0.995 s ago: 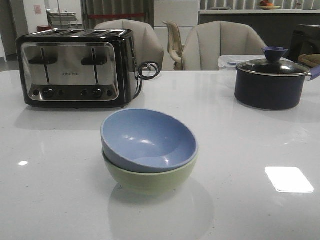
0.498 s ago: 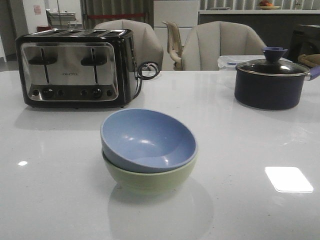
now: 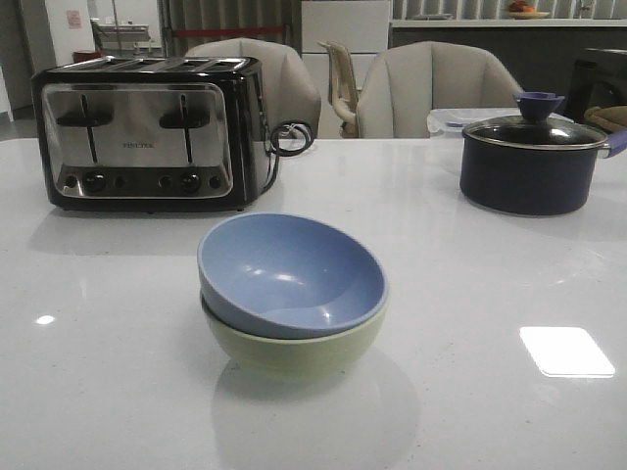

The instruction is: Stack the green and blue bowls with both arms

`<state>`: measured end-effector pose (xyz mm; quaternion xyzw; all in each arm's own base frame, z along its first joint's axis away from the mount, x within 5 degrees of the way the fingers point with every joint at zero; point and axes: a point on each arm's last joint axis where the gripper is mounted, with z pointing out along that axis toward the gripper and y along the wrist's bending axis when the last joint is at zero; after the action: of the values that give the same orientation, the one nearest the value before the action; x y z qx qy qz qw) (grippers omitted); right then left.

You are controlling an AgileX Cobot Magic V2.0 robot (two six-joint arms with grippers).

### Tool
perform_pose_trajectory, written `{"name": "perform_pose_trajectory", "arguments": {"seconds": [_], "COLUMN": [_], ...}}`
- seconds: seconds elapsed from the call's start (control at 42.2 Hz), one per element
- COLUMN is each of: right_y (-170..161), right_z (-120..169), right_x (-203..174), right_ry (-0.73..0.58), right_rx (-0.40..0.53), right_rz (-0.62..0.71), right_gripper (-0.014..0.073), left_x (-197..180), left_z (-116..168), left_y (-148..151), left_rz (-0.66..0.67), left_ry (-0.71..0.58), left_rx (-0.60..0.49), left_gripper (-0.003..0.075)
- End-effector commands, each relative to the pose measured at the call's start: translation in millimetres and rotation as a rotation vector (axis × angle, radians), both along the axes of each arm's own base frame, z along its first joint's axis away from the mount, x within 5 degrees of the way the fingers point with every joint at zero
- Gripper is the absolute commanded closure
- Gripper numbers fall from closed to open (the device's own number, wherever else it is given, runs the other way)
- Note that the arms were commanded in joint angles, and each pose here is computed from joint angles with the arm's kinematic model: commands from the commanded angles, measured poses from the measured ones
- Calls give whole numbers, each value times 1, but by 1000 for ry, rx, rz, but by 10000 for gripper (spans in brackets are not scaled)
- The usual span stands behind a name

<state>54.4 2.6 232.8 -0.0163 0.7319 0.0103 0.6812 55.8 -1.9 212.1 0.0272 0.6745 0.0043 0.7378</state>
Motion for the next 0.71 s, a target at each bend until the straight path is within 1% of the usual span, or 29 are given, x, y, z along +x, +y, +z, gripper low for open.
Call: {"name": "perform_pose_trajectory", "arguments": {"seconds": [0.0,0.047,0.19,0.261,0.45,0.687], "right_y": [-2,-2,-4,-4,-5,-5], "right_z": [1,-8,-26,-26,-20,-20], "right_x": [-3,-3,1,1,0,0], "right_ry": [-166,-171,-163,-159,-226,-225], "right_rx": [27,46,62,61,62,62], "right_rz": [-36,-40,-58,-63,-70,-70], "right_gripper": [559,559,559,559,559,559], "left_x": [-2,-2,-2,-2,-2,-2], "left_z": [7,7,7,7,7,7], "left_y": [0,0,0,0,0,0], "left_rz": [-8,-8,-8,-8,-8,-8], "left_ry": [-97,-97,-97,-97,-97,-97], "left_rx": [-17,-17,-17,-17,-17,-17], "left_gripper": [622,622,622,622,622,622]}}
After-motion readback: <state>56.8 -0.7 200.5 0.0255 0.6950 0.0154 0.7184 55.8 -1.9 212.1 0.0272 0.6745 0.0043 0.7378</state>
